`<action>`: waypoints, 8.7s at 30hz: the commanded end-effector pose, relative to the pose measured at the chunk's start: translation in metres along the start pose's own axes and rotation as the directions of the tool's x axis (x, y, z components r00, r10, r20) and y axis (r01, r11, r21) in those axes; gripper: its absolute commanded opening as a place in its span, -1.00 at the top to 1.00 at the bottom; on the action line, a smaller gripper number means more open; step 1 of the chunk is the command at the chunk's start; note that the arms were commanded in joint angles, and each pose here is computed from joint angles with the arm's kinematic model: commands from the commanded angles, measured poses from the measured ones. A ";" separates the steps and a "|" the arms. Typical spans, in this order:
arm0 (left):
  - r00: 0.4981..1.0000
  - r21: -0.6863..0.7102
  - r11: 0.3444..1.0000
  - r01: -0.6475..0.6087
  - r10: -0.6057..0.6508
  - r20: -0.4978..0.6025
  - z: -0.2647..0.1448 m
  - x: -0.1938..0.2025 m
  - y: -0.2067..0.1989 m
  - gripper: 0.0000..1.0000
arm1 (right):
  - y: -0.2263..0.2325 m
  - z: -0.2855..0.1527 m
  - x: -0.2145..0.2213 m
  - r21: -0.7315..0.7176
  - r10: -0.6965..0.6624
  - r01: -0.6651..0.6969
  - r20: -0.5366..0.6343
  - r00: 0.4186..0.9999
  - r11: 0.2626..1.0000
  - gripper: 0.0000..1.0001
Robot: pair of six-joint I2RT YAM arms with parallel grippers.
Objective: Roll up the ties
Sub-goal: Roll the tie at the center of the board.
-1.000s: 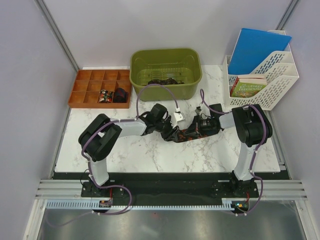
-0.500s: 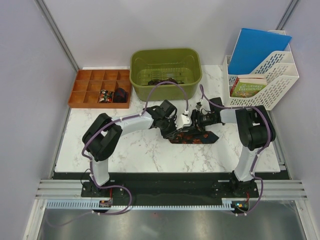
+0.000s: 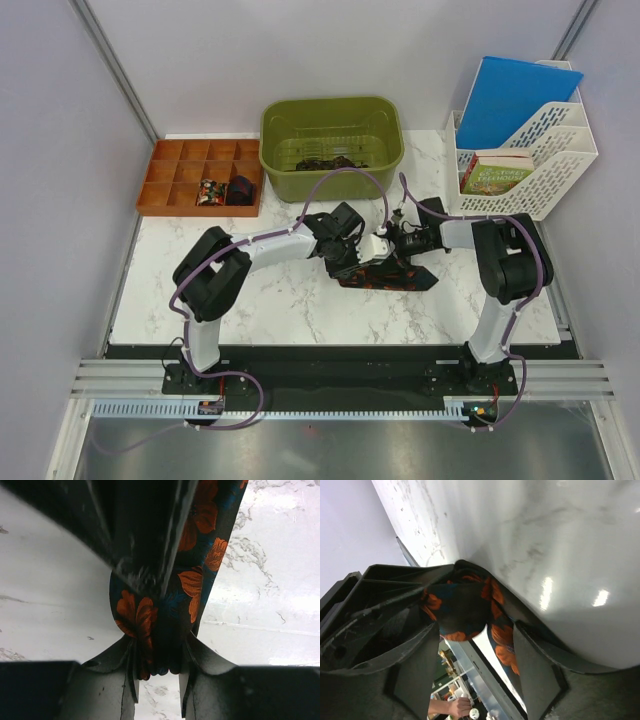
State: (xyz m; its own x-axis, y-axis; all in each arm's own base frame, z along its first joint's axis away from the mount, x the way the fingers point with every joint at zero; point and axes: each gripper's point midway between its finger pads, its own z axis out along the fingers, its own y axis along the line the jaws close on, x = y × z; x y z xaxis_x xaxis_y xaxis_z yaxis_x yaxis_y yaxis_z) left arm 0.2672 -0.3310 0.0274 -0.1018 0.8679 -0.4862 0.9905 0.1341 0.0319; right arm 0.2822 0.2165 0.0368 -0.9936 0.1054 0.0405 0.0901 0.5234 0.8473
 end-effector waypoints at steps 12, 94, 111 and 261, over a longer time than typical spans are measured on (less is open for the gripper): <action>0.965 -0.046 0.964 0.260 -0.258 0.058 -0.008 0.026 0.008 0.96 | -0.051 0.006 -0.039 0.154 -0.076 0.073 0.009 0.997 0.985 -0.25; 0.969 -0.006 0.969 0.246 -0.246 0.012 -0.001 0.044 0.001 0.96 | 0.042 0.012 -0.022 -0.055 -0.095 0.097 0.039 0.995 0.994 0.07; 0.969 -0.013 0.969 0.247 -0.247 0.011 -0.001 0.044 0.002 0.96 | 0.041 0.022 -0.004 -0.035 -0.103 0.102 -0.016 0.995 0.994 -0.11; 0.972 0.221 0.971 0.088 -0.035 -0.234 0.014 0.073 -0.021 0.96 | 0.018 -0.012 -0.023 -0.081 0.013 -0.005 0.097 0.995 0.997 0.01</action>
State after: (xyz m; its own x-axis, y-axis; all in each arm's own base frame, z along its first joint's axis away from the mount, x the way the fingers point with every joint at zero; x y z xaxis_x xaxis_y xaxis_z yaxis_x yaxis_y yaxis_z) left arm 0.2504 -0.3440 0.0243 -0.0860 0.8590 -0.5047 0.9893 0.0137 -0.1454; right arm 0.2932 0.2019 0.0338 -0.9839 0.1698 0.0563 0.1345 0.4947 0.8586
